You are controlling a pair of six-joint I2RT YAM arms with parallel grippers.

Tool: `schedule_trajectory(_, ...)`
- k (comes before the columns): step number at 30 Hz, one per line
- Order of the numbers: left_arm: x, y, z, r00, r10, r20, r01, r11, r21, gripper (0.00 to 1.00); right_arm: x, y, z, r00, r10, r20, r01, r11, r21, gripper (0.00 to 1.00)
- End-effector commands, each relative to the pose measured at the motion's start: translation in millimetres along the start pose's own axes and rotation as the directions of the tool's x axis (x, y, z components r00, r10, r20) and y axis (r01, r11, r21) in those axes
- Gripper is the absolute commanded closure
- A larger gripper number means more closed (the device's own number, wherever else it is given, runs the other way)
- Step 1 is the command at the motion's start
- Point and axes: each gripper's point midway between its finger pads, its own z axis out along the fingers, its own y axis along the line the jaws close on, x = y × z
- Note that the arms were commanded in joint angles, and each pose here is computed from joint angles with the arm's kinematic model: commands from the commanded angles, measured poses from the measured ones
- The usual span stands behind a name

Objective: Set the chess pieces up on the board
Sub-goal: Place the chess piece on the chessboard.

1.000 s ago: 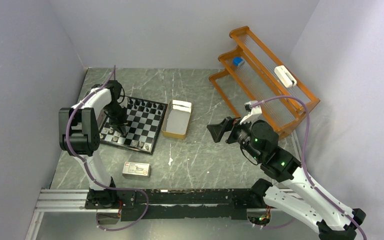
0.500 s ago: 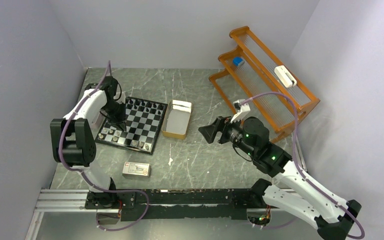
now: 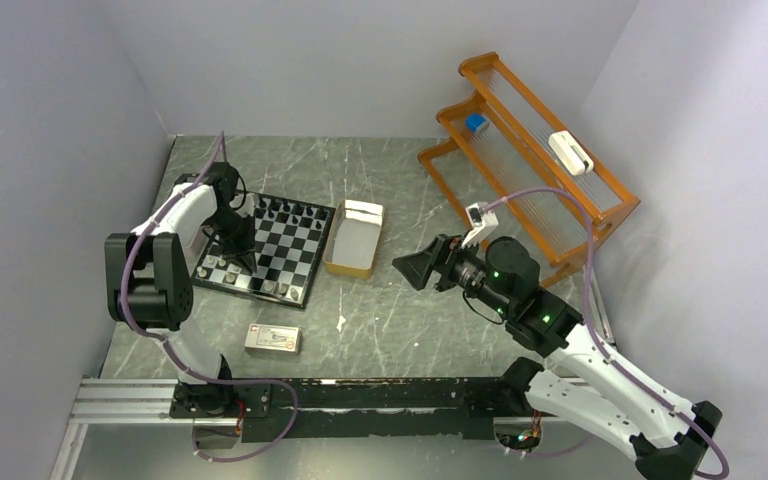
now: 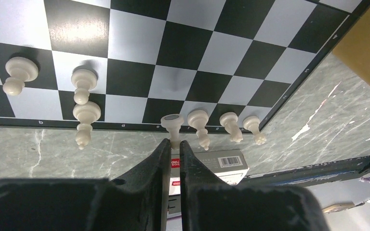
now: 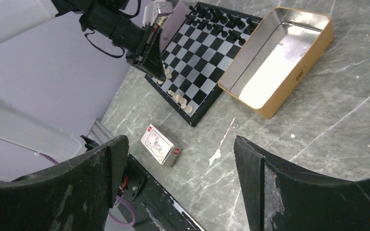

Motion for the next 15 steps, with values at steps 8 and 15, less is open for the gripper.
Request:
schedule_trajectory(8, -7.7, 14.8, 2.2, 0.999, -0.042, -0.023, 0.041, 0.997, -0.061, 0.87, -7.2, 3.0, -16.8, 0.999, -0.048, 0.023, 0.049, 0.999, -0.011, 0.15)
schedule_trajectory(15, -10.9, 25.4, 4.6, 0.996, -0.076, -0.038, 0.074, 0.995, -0.061, 0.87, -8.0, 2.2, -19.0, 0.997, -0.078, 0.021, 0.078, 0.997, -0.008, 0.14)
